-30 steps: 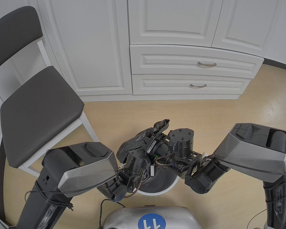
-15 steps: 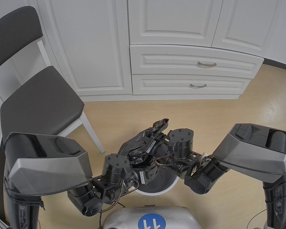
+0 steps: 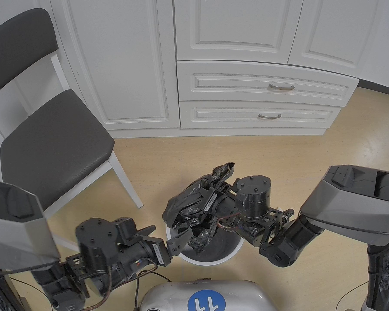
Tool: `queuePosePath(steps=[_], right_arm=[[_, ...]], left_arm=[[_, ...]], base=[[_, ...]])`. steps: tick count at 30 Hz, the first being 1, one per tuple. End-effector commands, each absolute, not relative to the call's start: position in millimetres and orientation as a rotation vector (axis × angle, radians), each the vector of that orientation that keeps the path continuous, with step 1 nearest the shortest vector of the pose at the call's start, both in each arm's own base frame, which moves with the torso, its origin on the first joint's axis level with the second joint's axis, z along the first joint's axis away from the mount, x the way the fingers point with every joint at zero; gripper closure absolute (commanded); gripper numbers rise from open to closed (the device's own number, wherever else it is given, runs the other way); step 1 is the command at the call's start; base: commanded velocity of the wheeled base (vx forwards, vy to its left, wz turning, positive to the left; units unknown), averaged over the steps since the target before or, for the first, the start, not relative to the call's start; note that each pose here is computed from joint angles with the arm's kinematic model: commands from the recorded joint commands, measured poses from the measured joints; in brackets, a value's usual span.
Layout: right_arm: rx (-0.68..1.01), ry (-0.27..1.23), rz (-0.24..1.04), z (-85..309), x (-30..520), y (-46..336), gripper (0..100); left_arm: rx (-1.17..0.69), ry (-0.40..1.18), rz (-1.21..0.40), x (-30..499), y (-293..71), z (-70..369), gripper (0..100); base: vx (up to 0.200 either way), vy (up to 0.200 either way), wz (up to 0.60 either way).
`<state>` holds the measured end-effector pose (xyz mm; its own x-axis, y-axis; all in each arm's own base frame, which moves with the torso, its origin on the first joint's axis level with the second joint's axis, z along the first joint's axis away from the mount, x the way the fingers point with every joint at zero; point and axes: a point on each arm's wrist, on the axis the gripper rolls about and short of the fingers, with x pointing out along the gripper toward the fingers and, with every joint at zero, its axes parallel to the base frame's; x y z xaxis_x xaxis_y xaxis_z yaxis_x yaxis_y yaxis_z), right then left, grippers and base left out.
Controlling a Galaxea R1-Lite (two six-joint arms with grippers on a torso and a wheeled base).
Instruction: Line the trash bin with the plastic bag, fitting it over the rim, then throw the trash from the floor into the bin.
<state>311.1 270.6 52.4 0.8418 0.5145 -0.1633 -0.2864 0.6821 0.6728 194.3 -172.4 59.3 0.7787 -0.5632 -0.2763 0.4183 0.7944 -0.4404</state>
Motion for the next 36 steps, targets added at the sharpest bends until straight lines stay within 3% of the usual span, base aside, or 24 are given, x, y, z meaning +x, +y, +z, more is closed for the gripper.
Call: queuePosePath(steps=[1, 6, 10, 19, 25, 28, 30, 36], right_arm=[[0.671, 0.353, 0.470, 75.8, 281.6, 256.6, 100], [0.626, 0.420, 0.449, 62.9, 251.9, 249.4, 100], [0.638, 0.392, 0.457, 58.3, 247.8, 246.4, 100], [0.690, 0.342, 0.577, 63.9, 253.9, 263.1, 100], [0.681, 0.406, 0.658, 38.4, 257.7, 272.6, 100], [0.700, 0.378, 0.690, 26.5, 258.4, 263.8, 100], [0.671, 0.453, 0.673, 8.1, 259.1, 250.2, 100], [0.673, 0.515, 0.624, 2.7, 272.9, 205.3, 100]], left_arm=[[-0.433, 0.305, -0.561, 167.8, -142.7, 94.1, 0], [-0.427, 0.320, -0.550, 168.9, -141.9, 90.4, 0], [-0.420, 0.334, -0.549, 170.4, -143.7, 86.7, 0], [-0.382, 0.410, -0.507, 175.6, -145.1, 66.8, 0], [-0.353, 0.490, -0.382, 175.0, -115.5, 51.2, 0], [-0.366, 0.486, -0.297, 184.1, -101.0, 48.5, 0], [-0.370, 0.479, -0.257, 187.7, -93.4, 48.3, 0], [-0.365, 0.446, -0.271, 184.3, -96.5, 54.9, 0]], base=[[0.000, 0.000, 0.00], [0.000, 0.000, 0.00], [0.000, 0.000, 0.00], [0.000, 0.000, 0.00], [0.000, 0.000, 0.00], [0.000, 0.000, 0.00], [0.000, 0.000, 0.00], [0.000, 0.000, 0.00]])
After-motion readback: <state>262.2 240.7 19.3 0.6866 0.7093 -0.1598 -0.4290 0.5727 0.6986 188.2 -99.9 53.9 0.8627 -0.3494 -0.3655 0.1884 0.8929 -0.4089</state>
